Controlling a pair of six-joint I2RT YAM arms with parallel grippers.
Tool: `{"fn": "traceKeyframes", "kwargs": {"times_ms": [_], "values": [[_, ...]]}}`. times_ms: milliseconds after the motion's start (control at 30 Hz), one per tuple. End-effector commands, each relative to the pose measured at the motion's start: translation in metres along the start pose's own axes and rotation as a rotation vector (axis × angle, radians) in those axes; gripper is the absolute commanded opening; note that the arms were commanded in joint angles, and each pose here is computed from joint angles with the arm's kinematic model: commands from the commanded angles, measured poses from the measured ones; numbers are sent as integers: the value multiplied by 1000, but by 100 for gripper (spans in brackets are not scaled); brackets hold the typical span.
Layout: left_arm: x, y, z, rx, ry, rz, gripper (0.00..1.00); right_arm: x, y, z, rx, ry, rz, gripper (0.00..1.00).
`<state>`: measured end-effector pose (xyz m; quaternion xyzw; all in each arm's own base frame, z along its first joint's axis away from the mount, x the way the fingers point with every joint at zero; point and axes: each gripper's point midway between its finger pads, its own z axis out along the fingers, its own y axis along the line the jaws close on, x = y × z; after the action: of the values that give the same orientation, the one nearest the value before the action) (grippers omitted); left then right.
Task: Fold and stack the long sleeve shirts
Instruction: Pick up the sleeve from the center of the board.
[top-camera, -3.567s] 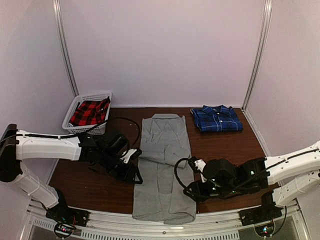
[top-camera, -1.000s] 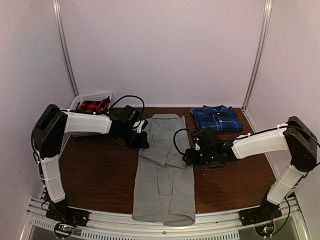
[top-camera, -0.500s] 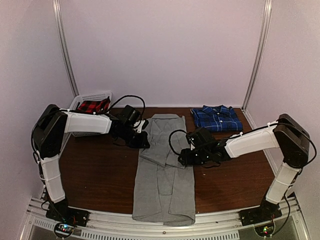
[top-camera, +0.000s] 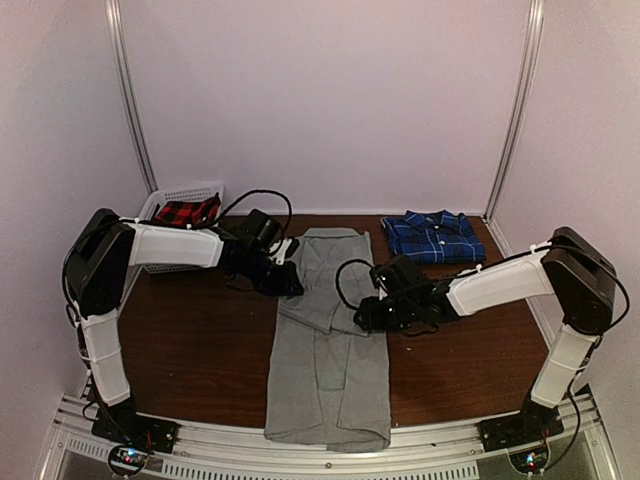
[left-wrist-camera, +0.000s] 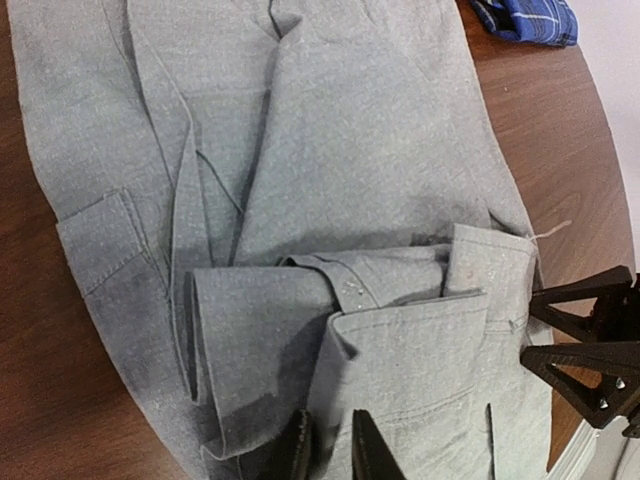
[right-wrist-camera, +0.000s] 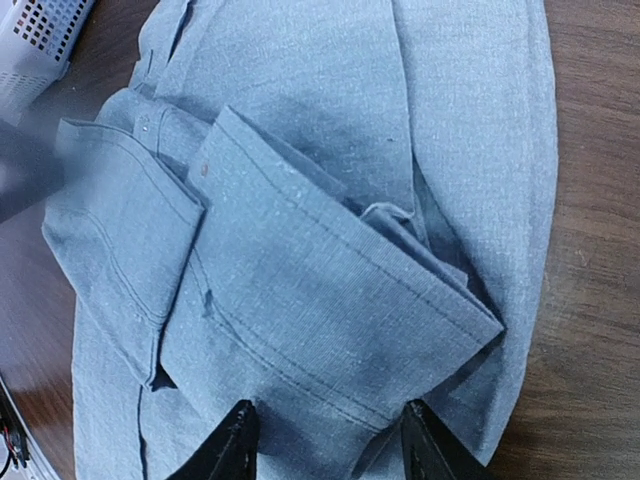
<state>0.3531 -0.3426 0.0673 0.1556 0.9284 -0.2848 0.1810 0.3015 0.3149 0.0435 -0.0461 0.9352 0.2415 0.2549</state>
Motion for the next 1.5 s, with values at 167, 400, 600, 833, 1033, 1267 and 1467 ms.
{"fn": "traceKeyframes", "kwargs": {"times_ms": [167,400,600,833,1033,1267,1467], "values": [[-8,-15,-3,69,-28,17,1,-24,24,-1,-58,-58,6,40],[-8,-13,-3,61,-32,15,0,-27,31,4,-63,-52,-10,29],[-4,-8,-1,44,-26,6,0,-33,34,2,-54,-72,-16,37],[-3,-6,0,38,-25,1,0,-37,39,-8,-90,-113,-1,54],[-4,-7,1,40,-24,0,0,-40,26,0,-2,-118,-2,62],[-2,-5,1,36,-21,-7,0,-41,8,13,133,-106,-23,66],[-3,-6,1,42,-24,-8,0,-36,22,33,146,-64,-70,67]]}}
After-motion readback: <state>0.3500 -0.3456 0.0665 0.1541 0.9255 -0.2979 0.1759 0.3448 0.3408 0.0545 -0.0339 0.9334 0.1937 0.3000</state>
